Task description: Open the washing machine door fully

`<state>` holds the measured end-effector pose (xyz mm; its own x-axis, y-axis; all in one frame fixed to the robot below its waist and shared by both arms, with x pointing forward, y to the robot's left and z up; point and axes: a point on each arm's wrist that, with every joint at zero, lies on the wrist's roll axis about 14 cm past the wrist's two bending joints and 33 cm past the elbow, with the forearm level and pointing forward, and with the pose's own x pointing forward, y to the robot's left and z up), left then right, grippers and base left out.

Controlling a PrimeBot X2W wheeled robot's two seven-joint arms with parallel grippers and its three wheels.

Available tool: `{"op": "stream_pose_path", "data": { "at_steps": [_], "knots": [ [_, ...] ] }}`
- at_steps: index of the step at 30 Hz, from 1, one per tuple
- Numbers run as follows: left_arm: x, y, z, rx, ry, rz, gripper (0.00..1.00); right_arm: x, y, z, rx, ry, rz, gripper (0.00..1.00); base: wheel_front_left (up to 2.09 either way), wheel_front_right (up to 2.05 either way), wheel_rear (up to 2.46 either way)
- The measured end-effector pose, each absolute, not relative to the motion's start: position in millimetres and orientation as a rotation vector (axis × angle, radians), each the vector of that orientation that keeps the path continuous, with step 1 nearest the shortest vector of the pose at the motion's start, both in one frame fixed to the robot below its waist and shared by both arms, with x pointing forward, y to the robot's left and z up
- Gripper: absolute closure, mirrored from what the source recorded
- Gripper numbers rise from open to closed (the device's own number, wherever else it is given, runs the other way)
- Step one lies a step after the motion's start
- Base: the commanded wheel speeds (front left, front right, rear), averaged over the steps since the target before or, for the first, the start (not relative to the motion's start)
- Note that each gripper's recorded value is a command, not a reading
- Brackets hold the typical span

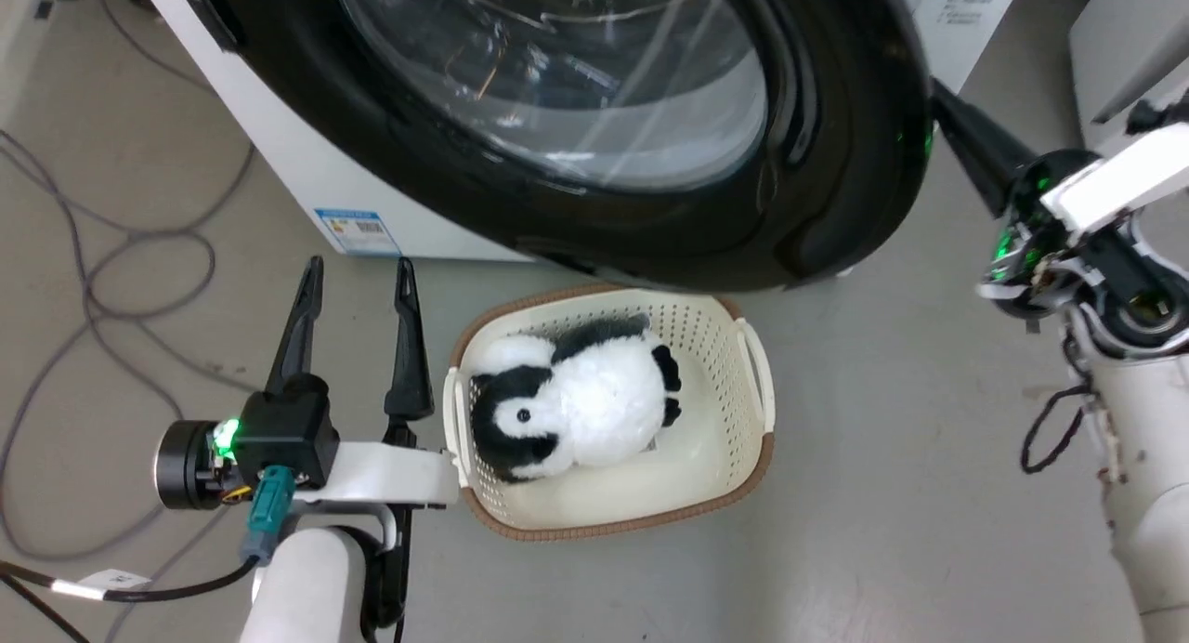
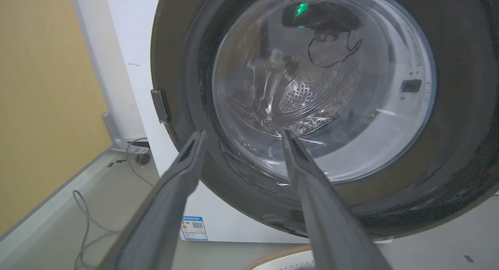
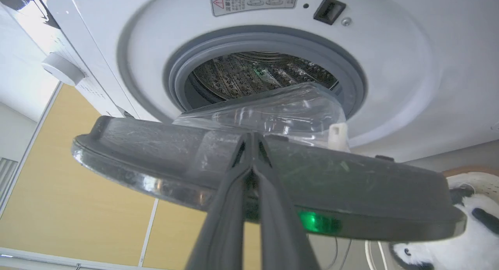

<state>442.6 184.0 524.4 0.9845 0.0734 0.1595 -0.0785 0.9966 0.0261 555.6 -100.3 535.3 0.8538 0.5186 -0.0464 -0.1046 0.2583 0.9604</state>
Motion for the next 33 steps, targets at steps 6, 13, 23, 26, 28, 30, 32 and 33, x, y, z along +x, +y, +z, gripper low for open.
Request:
{"op": "stream_pose_path", "data": {
  "at_steps": [6,13,23,26,28,30,32,33],
  "knots": [
    [434.4,183.7,536.0,0.034,-0.185,0.071,0.00,542.9,-89.6,546.7,1.267,0.378,0.462,1.00,0.00,0.00,0.00],
    [418.3,190.9,544.4,0.039,-0.200,0.093,0.00,513.3,-63.1,551.0,1.279,0.424,0.544,1.00,0.00,0.00,0.00],
    [397.3,198.1,547.3,0.042,-0.202,0.116,0.00,456.3,-32.8,544.8,1.276,0.517,0.666,1.00,0.00,0.00,0.00],
    [392.4,198.9,548.0,0.042,-0.203,0.118,0.00,438.0,-23.5,539.2,1.276,0.549,0.689,1.00,0.00,0.00,0.00],
    [389.2,199.7,548.9,0.042,-0.205,0.121,0.00,426.7,-16.7,537.1,1.279,0.566,0.706,1.00,0.00,0.00,0.00],
    [386.1,200.6,548.8,0.042,-0.205,0.124,0.00,416.9,-8.8,536.4,1.277,0.582,0.728,1.00,0.00,0.00,0.00],
    [384.4,201.1,549.7,0.042,-0.207,0.124,0.00,408.0,-1.0,536.3,1.277,0.598,0.751,1.00,0.00,0.00,0.00],
    [383.7,201.1,550.2,0.042,-0.208,0.123,0.00,403.8,2.6,536.1,1.276,0.607,0.762,1.00,0.00,0.00,0.00]
  ]
}}
